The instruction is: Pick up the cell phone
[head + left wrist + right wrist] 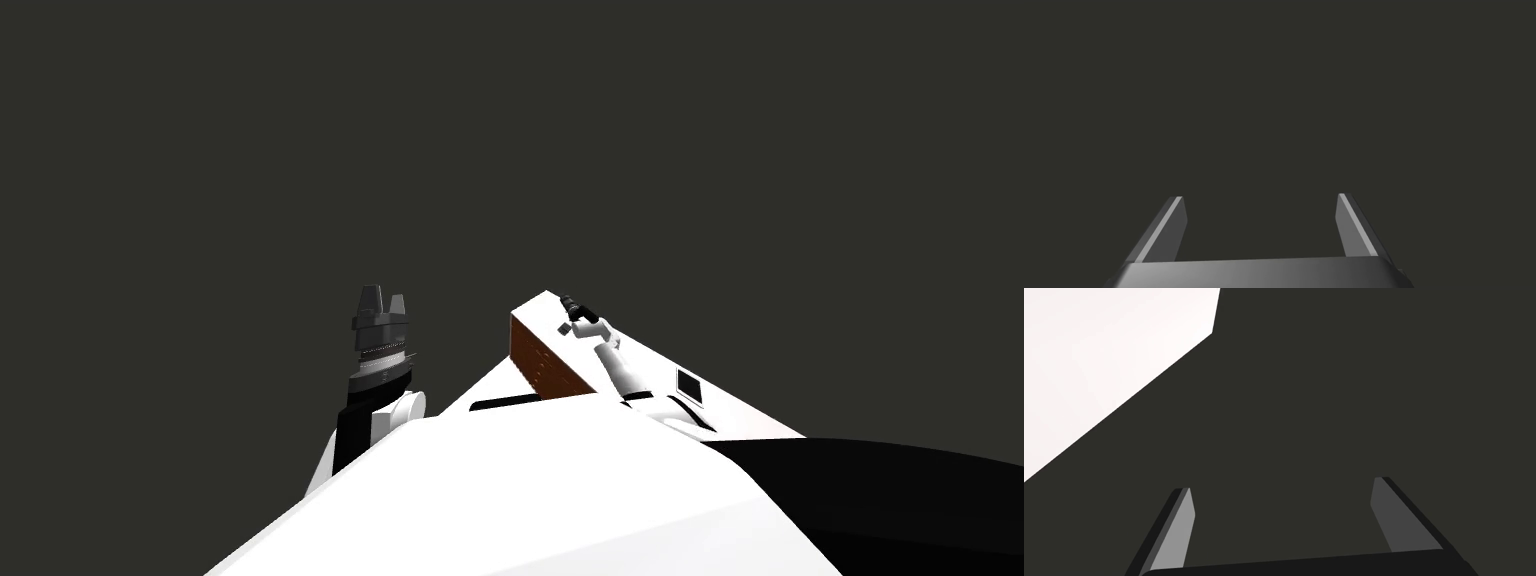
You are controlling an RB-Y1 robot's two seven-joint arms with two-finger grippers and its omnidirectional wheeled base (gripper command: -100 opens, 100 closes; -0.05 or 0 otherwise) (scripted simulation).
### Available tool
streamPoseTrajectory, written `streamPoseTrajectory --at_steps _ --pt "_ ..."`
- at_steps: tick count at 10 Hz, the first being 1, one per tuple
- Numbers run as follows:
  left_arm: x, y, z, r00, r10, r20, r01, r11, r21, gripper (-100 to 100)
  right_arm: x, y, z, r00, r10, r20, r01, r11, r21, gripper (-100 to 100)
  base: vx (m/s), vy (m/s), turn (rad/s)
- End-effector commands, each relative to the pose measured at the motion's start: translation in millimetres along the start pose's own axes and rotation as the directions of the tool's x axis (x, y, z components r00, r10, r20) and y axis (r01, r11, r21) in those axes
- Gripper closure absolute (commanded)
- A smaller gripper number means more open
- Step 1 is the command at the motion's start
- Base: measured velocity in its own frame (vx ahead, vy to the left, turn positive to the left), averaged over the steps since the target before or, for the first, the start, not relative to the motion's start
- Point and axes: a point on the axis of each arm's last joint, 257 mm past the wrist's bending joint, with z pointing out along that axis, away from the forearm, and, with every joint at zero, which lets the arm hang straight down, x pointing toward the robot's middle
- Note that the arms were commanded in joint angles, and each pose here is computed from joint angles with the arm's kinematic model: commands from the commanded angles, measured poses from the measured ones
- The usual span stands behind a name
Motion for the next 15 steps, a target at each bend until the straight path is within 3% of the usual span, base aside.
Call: streamPoseTrajectory --at_steps 1,2,5,6,7,8,12,13,14,15 --pt "0.0 0 0.0 1.0 0.0 0.0 0.0 1.0 0.0 0 7 -22 5.3 1.0 -0.012 -0.025 0.014 0.997 0.072 -100 0.008 -0.013 0.045" --pt "0.0 0 0.0 1.0 0.0 0.0 0.0 1.0 0.0 0 7 -23 5.2 1.0 -0.012 -0.026 0.014 0.997 0.075 -100 0.0 0.0 0.0" --pt "0.0 0 0.0 1.0 0.0 0.0 0.0 1.0 0.0 0 3 -47 15.3 0.996 -0.051 -0.068 0.062 0.981 0.183 -100 0.007 -0.01 0.081" --pt "0.0 0 0.0 1.0 0.0 0.0 0.0 1.0 0.0 0 9 -66 13.8 0.996 -0.044 -0.084 0.062 0.972 0.225 -100 0.01 -0.013 0.054" --pt "0.0 0 0.0 1.0 0.0 0.0 0.0 1.0 0.0 0 4 -68 17.5 0.993 -0.061 -0.099 0.084 0.964 0.253 -100 0.012 -0.014 0.089" --pt "0.0 0 0.0 1.0 0.0 0.0 0.0 1.0 0.0 0 10 -87 14.7 0.992 -0.052 -0.117 0.085 0.952 0.295 -100 0.011 -0.014 0.055" --pt "0.0 0 0.0 1.0 0.0 0.0 0.0 1.0 0.0 0 15 -127 10.2 0.981 -0.053 -0.189 0.13 0.897 0.423 -100 0.009 -0.015 0.071" --pt "0.0 0 0.0 1.0 0.0 0.0 0.0 1.0 0.0 0 15 -127 10.2 0.981 -0.053 -0.189 0.13 0.897 0.423 -100 0.004 -0.007 -0.008" --pt "0.0 0 0.0 1.0 0.0 0.0 0.0 1.0 0.0 0 17 -142 7.3 0.974 -0.05 -0.219 0.15 0.871 0.467 -100 0.003 -0.01 0.087" --pt "0.0 0 0.0 1.0 0.0 0.0 0.0 1.0 0.0 0 19 -145 5.2 0.973 -0.046 -0.227 0.152 0.865 0.478 -100 0.005 -0.015 0.059"
